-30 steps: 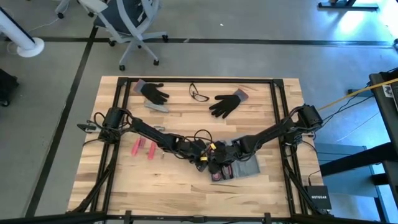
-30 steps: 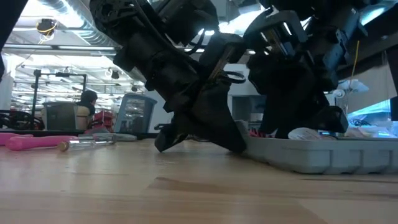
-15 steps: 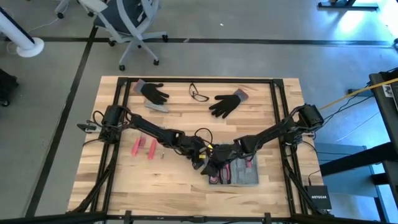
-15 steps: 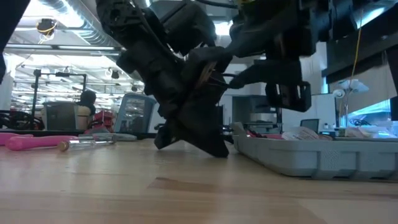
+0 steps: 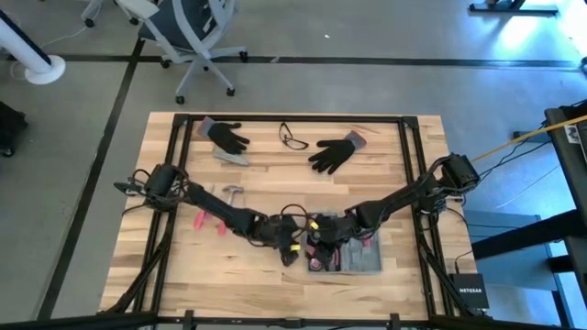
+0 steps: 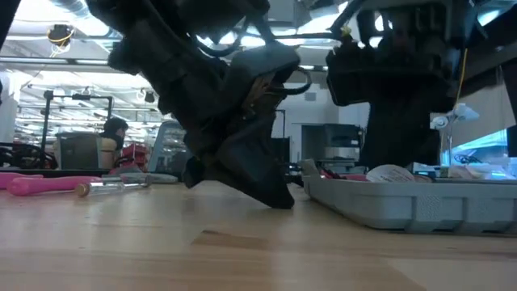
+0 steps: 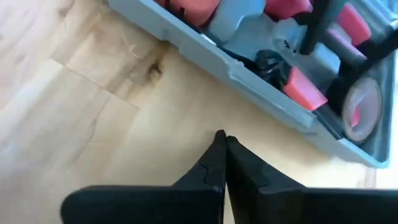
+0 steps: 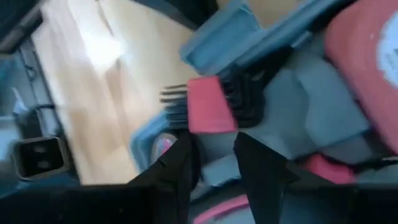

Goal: Prefit tool cases
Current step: Remove the orange allen wrench set from the gray prefit tool case

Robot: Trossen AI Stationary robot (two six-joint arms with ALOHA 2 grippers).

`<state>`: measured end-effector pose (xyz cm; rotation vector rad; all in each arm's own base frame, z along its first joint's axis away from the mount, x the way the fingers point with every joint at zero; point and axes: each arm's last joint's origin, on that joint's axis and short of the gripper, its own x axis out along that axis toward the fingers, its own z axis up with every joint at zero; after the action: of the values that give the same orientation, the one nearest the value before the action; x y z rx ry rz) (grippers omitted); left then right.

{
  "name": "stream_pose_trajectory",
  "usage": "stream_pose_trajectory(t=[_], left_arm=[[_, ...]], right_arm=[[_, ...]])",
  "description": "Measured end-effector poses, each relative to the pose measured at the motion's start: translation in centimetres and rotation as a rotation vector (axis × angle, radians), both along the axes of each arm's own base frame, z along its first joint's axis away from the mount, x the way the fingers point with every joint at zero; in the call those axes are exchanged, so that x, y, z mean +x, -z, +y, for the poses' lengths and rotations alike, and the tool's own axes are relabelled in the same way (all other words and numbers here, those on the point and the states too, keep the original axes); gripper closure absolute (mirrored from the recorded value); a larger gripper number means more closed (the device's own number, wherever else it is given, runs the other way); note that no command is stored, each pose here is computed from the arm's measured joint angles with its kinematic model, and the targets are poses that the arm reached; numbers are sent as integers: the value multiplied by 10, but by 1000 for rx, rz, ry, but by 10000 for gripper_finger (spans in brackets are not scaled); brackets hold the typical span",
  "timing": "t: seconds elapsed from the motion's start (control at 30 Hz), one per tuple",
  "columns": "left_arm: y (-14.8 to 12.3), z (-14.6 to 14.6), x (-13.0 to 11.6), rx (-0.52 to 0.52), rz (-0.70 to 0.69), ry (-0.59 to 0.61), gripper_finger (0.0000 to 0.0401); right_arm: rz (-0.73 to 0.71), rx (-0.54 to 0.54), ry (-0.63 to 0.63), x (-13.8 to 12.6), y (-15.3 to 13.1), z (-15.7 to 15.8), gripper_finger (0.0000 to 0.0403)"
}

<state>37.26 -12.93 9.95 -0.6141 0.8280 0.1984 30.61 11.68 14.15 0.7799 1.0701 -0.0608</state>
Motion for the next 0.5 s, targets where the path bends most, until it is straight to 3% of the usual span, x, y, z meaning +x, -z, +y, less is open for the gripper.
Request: stream_pose_trajectory(t=[0.23,0.5], left_arm=[[17,-16,6,-85,-61,-56,401],[20,-9,9,5,-89,-81,401]], right_arm=[[-9,-101,10,-1,1,-3,285],[-13,-210,77,-2,3,-9,285]])
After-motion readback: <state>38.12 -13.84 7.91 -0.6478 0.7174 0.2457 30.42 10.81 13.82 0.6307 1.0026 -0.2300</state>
